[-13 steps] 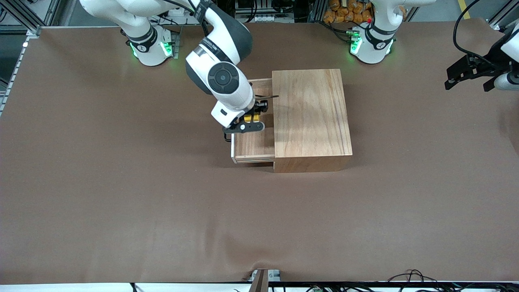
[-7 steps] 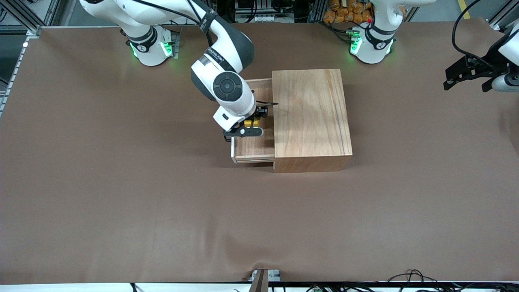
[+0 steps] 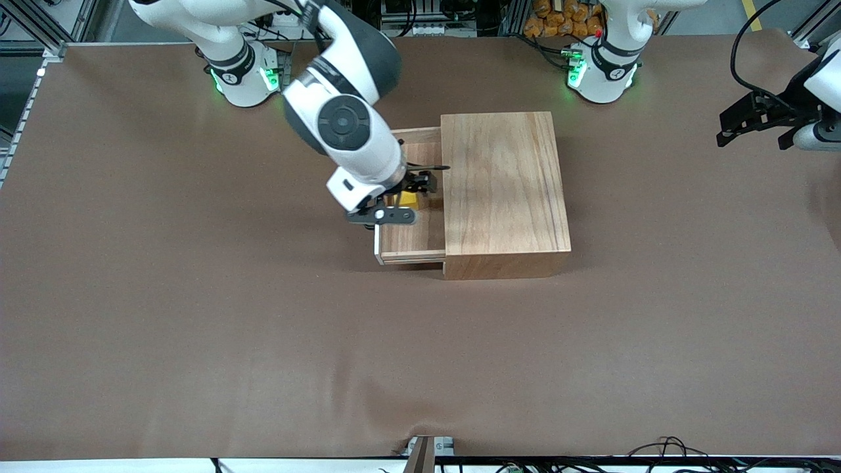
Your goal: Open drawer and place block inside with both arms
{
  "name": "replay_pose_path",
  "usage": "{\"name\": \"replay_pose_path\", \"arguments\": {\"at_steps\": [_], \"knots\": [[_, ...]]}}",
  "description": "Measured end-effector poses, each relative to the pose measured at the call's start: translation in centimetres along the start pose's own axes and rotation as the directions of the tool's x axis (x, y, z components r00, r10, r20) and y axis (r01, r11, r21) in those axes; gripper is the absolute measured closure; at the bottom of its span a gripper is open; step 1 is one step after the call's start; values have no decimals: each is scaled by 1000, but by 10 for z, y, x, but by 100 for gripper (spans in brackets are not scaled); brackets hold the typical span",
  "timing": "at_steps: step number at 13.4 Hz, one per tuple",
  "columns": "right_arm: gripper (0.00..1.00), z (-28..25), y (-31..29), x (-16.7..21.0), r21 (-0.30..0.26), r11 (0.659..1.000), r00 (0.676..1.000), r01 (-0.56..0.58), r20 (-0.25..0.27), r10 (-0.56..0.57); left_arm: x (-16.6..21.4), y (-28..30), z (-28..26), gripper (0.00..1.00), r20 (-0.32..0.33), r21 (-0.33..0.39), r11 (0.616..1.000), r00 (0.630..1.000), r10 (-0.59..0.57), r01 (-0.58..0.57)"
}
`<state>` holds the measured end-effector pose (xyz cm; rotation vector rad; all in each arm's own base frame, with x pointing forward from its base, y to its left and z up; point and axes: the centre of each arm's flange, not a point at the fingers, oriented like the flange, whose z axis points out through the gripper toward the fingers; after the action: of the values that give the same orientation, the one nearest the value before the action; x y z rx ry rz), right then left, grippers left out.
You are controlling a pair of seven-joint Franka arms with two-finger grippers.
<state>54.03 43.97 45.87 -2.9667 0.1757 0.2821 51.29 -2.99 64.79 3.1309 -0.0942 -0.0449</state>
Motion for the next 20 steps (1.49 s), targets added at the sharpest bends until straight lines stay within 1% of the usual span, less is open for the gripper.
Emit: {"name": "replay_pose_path", "arguments": {"at_steps": [2,5,8,9,11,12,13,15,16,17,18,20], "knots": [[0,-55,46,39,32,996,996,-84,-27,85,0,0,-1,0,-1,0,1000,1000,0,0],[0,-113,128,88,74,976,976,-206,-61,210,-2,0,-3,0,-5,0,1000,1000,0,0],[0,-153,192,109,108,950,949,-292,-92,302,-3,1,-4,0,-8,0,1000,1000,3,-3],[0,-164,211,111,109,948,946,-299,-97,309,-3,3,-4,0,-7,0,1000,1000,5,-5],[0,-190,252,112,103,959,955,-265,-113,276,-3,8,-3,0,-5,1,1000,1000,15,-14],[0,-203,272,109,96,963,958,-251,-120,261,-3,9,-2,0,-4,2,1000,1000,18,-18],[0,-219,290,103,77,966,956,-248,-140,256,-3,10,-1,0,-2,2,1000,1000,19,-19],[0,-249,300,81,7,973,952,-229,-208,225,-3,10,0,0,1,2,1000,1000,18,-18],[0,-261,300,65,-27,981,958,-192,-224,181,-3,10,1,0,3,2,1000,1000,18,-18],[0,-273,306,48,-65,988,965,-138,-233,120,-3,10,2,0,4,2,1000,1000,18,-18],[0,-284,322,35,-97,991,970,-95,-231,71,-3,10,2,0,5,2,1000,1000,19,-19],[0,-299,371,17,-138,989,975,-45,-224,13,-3,11,3,0,7,2,1000,1000,19,-19]]}}
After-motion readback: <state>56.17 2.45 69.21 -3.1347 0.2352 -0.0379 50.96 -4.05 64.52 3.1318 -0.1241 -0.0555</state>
